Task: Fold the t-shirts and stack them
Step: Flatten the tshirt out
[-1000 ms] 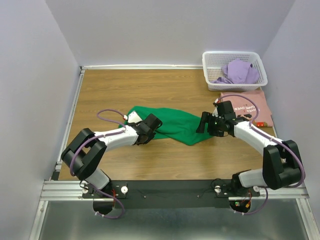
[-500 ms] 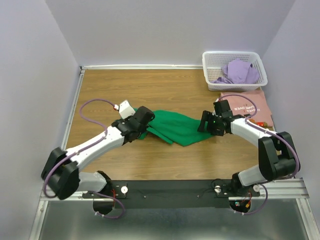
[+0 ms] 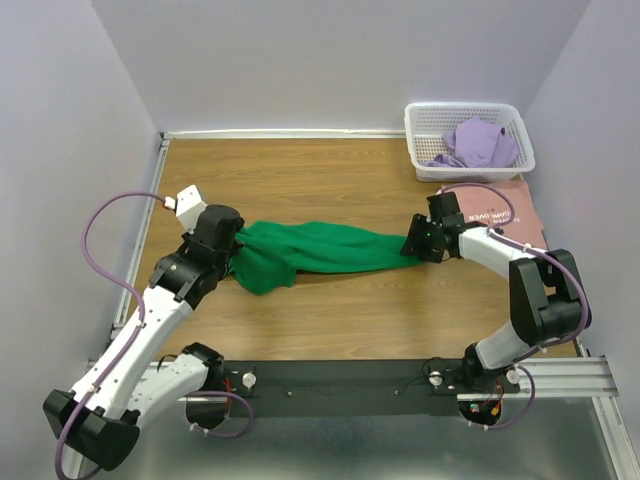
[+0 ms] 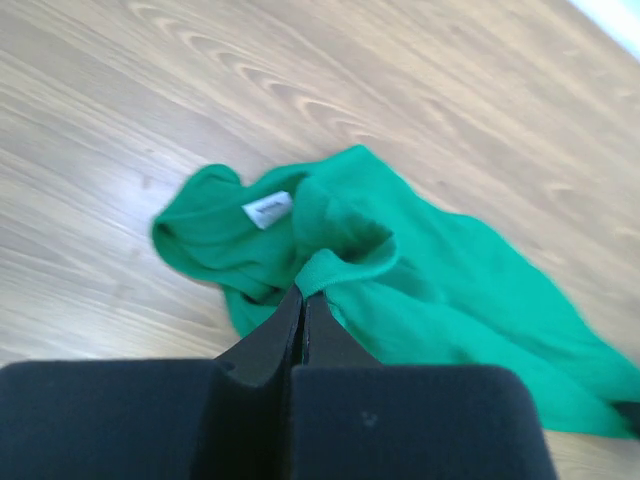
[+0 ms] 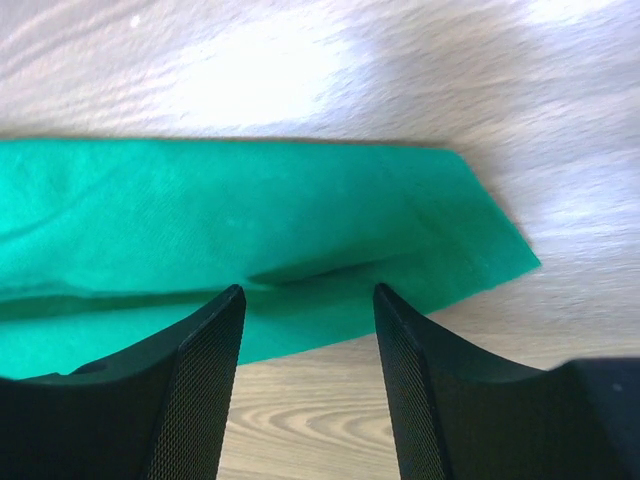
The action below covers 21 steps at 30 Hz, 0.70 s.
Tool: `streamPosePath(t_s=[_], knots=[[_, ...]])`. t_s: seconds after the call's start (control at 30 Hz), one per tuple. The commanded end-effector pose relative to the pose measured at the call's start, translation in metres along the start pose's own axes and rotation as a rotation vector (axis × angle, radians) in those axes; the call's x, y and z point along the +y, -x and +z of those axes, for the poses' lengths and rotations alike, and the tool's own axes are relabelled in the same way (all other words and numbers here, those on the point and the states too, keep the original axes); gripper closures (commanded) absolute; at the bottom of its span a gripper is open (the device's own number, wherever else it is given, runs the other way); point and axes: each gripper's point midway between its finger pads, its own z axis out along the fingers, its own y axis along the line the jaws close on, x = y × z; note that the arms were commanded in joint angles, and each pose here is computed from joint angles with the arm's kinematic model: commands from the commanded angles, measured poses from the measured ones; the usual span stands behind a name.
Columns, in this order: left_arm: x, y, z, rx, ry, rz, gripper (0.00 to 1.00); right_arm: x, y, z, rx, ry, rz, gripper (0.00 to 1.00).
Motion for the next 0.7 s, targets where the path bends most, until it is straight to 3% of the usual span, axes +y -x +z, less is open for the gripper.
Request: streamPosePath(t_s=[0.0,0.23,0.37,0.5,0.67], knots=[[0.006,0.01,0.01,0.011,0.023,0.147,1.0,-0.032,-0.002,0.011,0.025,-0.127,0.032,0.36],[-0.012,0.01,0.07,0.048,0.004,0.176,1.0,-0.029,0.02,0.025,0.012,-0.153,0.017,0.34],[-0.034,0.012,0.127,0.109,0.018,0.212,0.98,-0.017,0.047,0.033,-0.015,-0.141,0.0,0.32],[-0.075,0.036,0.165,0.092,-0.025,0.243,0.86,0.003,0.086,0.027,-0.08,-0.106,-0.019,0.3],[-0.101,0.061,0.161,0.014,-0.122,0.228,0.45,0.019,0.106,0.006,-0.118,-0.064,-0.042,0.23]])
